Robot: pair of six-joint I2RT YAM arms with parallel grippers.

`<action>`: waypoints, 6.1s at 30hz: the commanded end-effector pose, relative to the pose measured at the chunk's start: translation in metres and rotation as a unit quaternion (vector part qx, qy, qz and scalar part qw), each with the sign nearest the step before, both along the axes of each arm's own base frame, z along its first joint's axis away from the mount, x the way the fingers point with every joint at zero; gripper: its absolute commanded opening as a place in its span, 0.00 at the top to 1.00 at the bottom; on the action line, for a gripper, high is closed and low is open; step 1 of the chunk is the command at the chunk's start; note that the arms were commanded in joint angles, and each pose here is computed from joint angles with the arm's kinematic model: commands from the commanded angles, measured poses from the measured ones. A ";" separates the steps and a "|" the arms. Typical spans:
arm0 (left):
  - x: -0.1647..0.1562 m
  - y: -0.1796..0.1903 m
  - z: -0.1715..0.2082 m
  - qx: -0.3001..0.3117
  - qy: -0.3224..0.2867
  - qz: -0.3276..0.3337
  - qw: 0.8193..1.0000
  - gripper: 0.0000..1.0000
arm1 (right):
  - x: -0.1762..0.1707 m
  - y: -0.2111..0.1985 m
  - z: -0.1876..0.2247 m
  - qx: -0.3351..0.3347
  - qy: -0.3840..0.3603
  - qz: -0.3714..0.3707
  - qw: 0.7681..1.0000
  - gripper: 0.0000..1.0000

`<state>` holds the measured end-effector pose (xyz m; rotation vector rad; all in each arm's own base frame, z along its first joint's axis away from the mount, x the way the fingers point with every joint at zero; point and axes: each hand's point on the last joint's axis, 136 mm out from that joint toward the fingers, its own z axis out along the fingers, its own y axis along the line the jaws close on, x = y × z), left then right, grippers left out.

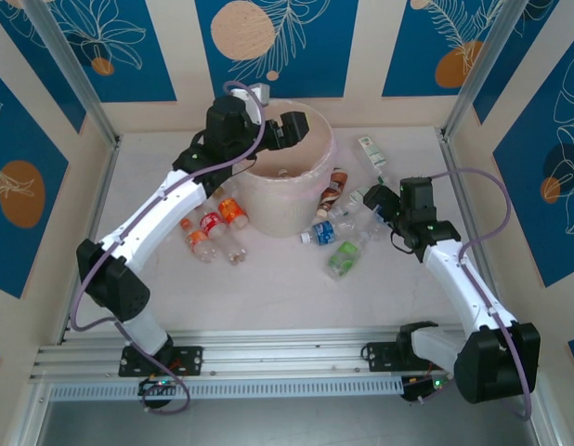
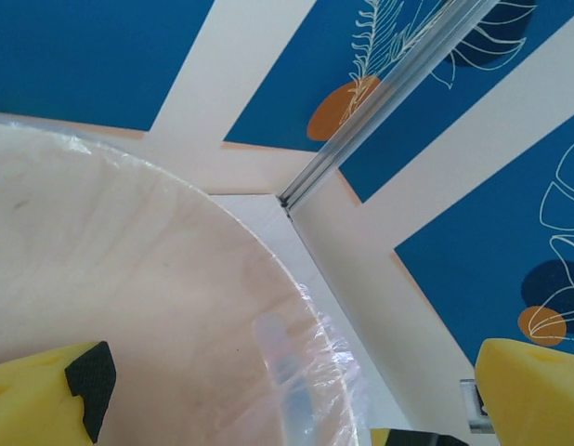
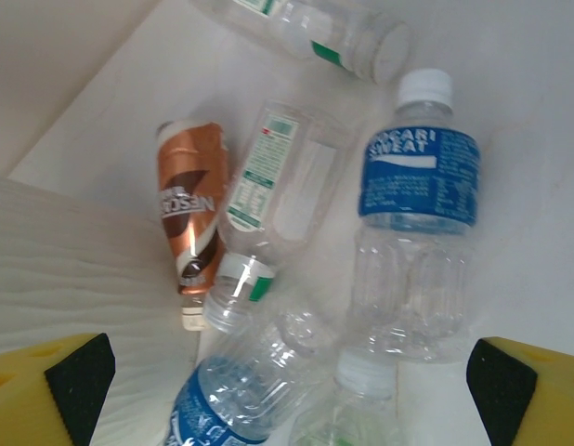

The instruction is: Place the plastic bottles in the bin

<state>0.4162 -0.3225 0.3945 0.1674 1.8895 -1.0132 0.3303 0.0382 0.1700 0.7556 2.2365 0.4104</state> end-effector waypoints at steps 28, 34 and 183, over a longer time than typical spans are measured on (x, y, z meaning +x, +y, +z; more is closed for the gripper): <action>-0.087 0.198 -0.041 0.110 -0.095 0.305 0.941 0.00 | -0.080 0.077 -0.120 0.021 0.249 0.048 0.967 0.07; -0.083 0.198 -0.050 0.111 -0.085 0.306 0.942 0.00 | -0.079 0.086 -0.138 0.005 0.266 0.058 0.962 0.10; -0.109 0.278 -0.270 0.139 0.306 0.327 0.883 0.00 | 0.077 0.310 0.227 0.064 -0.241 0.432 0.867 0.17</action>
